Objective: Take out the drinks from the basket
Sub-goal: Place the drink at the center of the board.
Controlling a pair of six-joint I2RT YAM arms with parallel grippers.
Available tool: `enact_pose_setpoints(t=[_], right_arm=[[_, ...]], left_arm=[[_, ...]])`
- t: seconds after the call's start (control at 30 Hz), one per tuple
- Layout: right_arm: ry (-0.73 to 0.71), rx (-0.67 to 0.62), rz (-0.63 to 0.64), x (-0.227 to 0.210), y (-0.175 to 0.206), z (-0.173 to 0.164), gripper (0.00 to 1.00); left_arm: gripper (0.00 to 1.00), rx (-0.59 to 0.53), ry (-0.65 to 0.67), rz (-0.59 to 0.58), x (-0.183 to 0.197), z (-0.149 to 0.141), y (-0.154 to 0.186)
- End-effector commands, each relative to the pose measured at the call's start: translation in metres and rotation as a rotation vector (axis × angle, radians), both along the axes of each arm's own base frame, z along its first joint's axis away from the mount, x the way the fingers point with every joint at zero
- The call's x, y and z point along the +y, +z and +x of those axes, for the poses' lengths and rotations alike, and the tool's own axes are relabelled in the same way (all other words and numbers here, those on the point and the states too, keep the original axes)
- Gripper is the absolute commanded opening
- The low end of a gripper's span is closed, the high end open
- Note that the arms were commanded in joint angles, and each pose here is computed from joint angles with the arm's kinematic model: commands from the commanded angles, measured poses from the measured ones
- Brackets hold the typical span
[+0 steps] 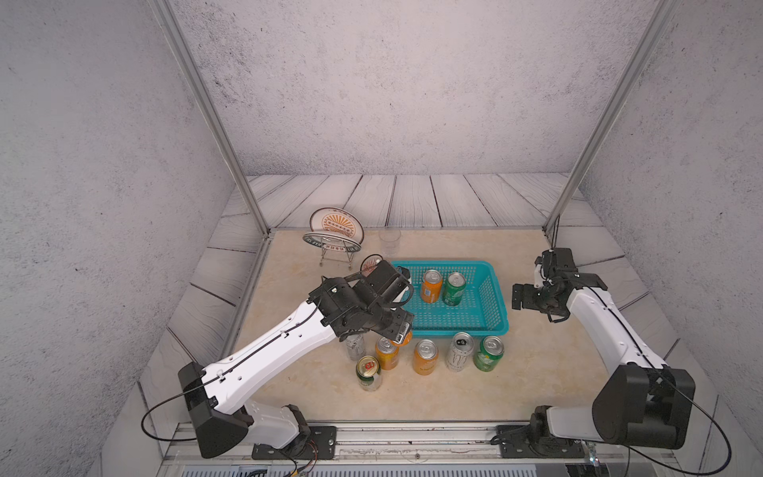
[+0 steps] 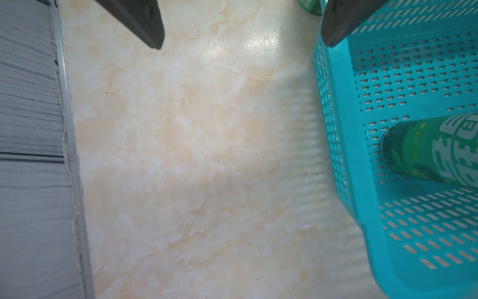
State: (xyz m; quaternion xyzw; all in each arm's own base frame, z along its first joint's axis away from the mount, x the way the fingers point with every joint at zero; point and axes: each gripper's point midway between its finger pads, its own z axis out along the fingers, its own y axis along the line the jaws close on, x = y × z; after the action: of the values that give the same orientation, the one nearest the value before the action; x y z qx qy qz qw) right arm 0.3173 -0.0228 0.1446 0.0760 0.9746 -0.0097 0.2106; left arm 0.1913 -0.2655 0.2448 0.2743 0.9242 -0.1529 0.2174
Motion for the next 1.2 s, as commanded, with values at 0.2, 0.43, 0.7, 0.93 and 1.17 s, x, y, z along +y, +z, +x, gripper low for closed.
enact_pose_setpoints(t=[0.2,0.43,0.7,0.93,1.17], right_arm=[[0.003,0.002,0.0,-0.001,0.0,-0.001,0.99],[0.003,0.002,0.002,-0.001,0.0,-0.001,0.99],[0.004,0.007,0.0,0.0,-0.002,-0.002,0.99],[0.003,0.007,-0.003,-0.001,-0.001,-0.002,0.99],[0.001,0.003,-0.004,-0.002,0.0,-0.002,0.99]], left_arm=[[0.6,0.01,-0.047,-0.025,-0.015,-0.028,-0.011],[0.6,0.041,-0.08,-0.017,-0.021,-0.041,-0.035],[0.6,0.081,-0.065,0.035,-0.022,-0.047,-0.063],[0.6,0.073,-0.043,0.062,-0.027,-0.049,-0.084],[0.6,0.067,-0.022,0.105,-0.029,-0.05,-0.108]])
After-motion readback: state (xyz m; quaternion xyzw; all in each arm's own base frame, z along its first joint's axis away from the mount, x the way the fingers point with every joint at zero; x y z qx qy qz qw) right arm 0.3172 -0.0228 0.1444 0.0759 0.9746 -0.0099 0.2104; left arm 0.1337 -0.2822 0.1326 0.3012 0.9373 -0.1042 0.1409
